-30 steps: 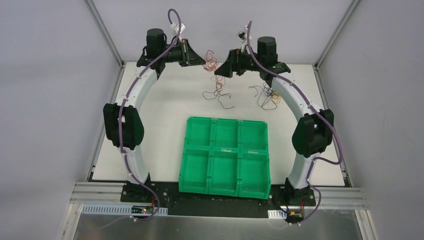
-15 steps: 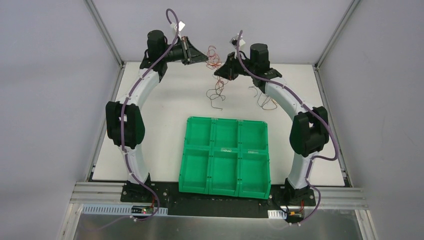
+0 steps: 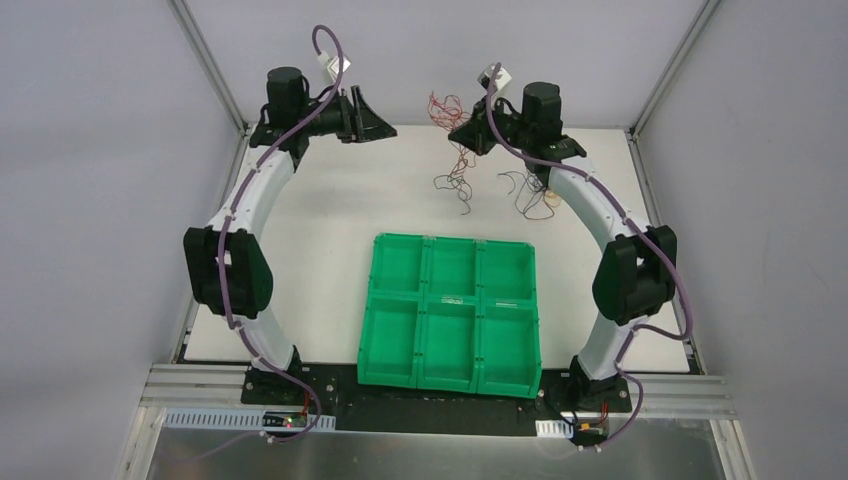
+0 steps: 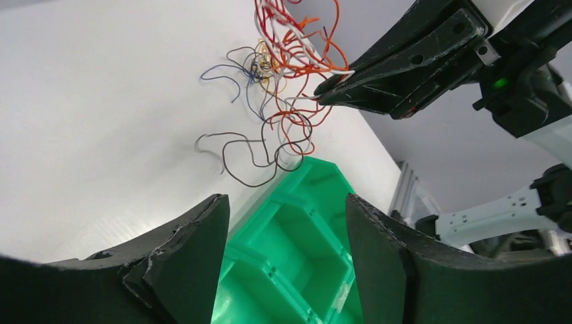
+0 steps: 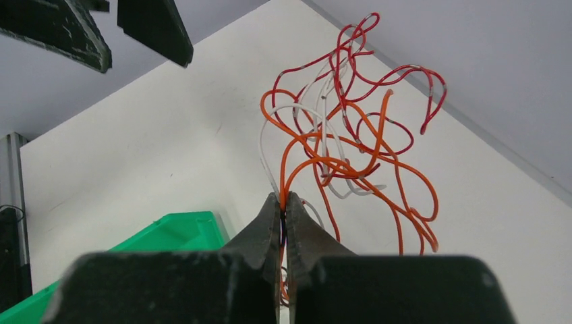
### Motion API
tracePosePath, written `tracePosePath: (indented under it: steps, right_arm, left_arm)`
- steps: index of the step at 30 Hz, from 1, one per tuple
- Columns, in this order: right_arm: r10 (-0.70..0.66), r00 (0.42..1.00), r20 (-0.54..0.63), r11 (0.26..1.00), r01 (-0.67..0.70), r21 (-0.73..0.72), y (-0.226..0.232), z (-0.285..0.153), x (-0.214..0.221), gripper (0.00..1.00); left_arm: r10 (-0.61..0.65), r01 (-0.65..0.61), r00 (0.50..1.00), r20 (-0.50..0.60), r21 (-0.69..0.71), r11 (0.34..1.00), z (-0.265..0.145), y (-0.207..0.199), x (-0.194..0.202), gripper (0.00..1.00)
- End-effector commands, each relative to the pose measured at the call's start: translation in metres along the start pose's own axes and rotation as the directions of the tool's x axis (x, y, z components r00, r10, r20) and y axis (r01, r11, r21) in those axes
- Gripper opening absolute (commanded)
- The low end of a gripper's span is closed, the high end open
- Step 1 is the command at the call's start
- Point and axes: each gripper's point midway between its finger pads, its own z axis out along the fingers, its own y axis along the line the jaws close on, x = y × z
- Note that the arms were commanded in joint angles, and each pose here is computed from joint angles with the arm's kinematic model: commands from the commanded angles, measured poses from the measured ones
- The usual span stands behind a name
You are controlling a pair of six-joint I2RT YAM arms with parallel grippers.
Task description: Untangle the cables
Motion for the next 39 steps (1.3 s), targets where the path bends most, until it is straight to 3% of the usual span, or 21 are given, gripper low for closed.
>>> tracePosePath:
  steps: [1,6,9,18,25,30,34,35,38,39]
  right_arm:
    - [-0.176,0.983,0.043,0.981,0.179,-0.077,0.028,-0.02,-0.026,0.0]
    - [-0.3,0.953,0.043,0.947,0.302,-0.106,0.043,-0.027,-0.02,0.0]
    - [-0.346,0.937,0.048,0.93,0.349,-0.117,0.049,-0.028,-0.019,0.0]
    - [-0.393,0.919,0.036,0.908,0.394,-0.142,0.063,-0.032,-0.008,0.0]
    - [-0.399,0.917,0.026,0.908,0.399,-0.13,0.061,-0.032,-0.005,0.0]
    - [-0.399,0.916,0.029,0.907,0.399,-0.136,0.062,-0.032,-0.004,0.0]
    - [-0.397,0.918,0.027,0.907,0.396,-0.142,0.062,-0.032,-0.002,0.0]
    - [-0.395,0.918,0.026,0.908,0.394,-0.144,0.063,-0.032,-0.001,0.0]
    - [-0.397,0.917,0.032,0.903,0.397,-0.164,0.068,-0.034,0.001,0.0]
    - [-0.401,0.916,0.033,0.901,0.4,-0.167,0.069,-0.035,0.002,0.0]
  left_arm:
    - [0.249,-0.248,0.969,0.008,-0.024,0.968,-0.021,-0.027,-0.019,0.66]
    - [0.185,-0.185,0.983,0.011,-0.014,0.983,-0.01,-0.026,-0.029,0.78]
    - [0.141,-0.141,0.99,0.013,-0.009,0.99,0.0,-0.03,-0.031,0.8]
    - [-0.153,0.155,0.987,0.047,-0.031,0.987,0.022,-0.011,-0.025,0.79]
    - [-0.259,0.258,0.966,-0.022,-0.022,0.966,0.033,-0.014,0.008,0.75]
    - [-0.286,0.286,0.958,-0.027,-0.014,0.958,0.042,-0.017,0.016,0.65]
    - [-0.264,0.264,0.965,-0.006,0.024,0.964,0.045,-0.023,0.006,0.43]
    - [-0.264,0.264,0.965,-0.003,0.028,0.964,0.045,-0.024,0.004,0.44]
    - [-0.266,0.265,0.964,0.002,0.032,0.964,0.048,-0.022,0.003,0.61]
    - [-0.267,0.267,0.964,0.002,0.033,0.963,0.049,-0.02,0.003,0.61]
